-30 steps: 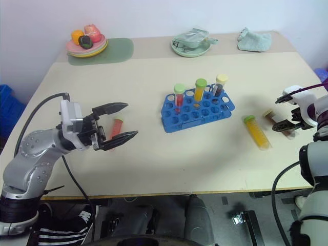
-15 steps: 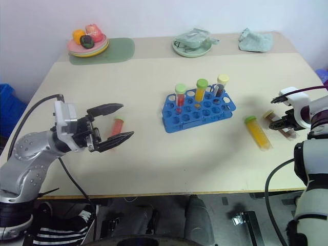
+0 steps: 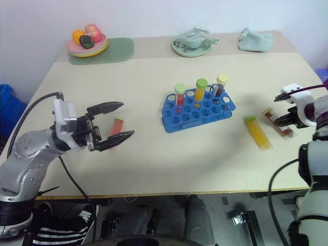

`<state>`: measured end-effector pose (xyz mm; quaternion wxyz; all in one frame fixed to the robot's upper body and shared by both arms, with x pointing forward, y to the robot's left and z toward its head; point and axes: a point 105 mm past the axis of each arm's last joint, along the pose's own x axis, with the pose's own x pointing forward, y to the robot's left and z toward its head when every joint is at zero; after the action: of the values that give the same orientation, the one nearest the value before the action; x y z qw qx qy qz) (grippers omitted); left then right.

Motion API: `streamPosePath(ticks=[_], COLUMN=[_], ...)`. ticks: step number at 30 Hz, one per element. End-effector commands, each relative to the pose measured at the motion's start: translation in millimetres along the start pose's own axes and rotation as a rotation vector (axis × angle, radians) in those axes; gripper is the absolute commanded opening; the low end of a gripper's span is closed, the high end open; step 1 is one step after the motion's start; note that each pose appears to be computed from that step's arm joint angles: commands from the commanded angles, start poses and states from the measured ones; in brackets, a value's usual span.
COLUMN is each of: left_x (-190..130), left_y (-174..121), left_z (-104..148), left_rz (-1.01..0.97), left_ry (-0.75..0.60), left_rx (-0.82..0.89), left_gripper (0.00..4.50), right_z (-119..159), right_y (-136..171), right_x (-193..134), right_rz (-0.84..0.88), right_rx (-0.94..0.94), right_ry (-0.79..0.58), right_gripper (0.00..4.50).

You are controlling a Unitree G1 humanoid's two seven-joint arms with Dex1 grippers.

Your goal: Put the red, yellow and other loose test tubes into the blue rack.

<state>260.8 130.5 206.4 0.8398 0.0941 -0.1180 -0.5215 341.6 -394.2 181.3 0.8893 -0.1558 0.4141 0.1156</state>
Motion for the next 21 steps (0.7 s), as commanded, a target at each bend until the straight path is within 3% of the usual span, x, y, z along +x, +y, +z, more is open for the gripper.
streamPosePath(ticks=[1, 5, 10, 16, 21], left_x=[3.0, 4.9, 7.2, 15.7, 17.4], left_y=[3.2, 9.5, 17.9, 23.1, 27.7], left_z=[7.4, 7.0, 8.0, 17.1, 20.2], left_rz=[-0.014, -0.026, -0.038, -0.063, -0.058], left_ry=[-0.029, -0.038, -0.05, -0.053, -0.041], left_rx=[0.047, 0.052, 0.057, 0.075, 0.075], left_gripper=[4.5, 4.5, 4.5, 4.5, 4.5], right_z=[40.0, 80.2, 76.2, 75.7, 73.2], right_y=[-5.7, 15.6, 61.6, 103.1, 120.8], right_x=[-33.2, -70.8, -93.6, -85.3, -65.8], right_rz=[-0.009, 0.114, 0.091, 0.024, 0.015], right_rx=[0.036, 0.11, 0.114, 0.231, 0.274], right_ry=[-0.295, -0.761, -1.164, -1.35, -1.383], right_gripper=[0.8, 0.8, 0.8, 0.8, 0.8])
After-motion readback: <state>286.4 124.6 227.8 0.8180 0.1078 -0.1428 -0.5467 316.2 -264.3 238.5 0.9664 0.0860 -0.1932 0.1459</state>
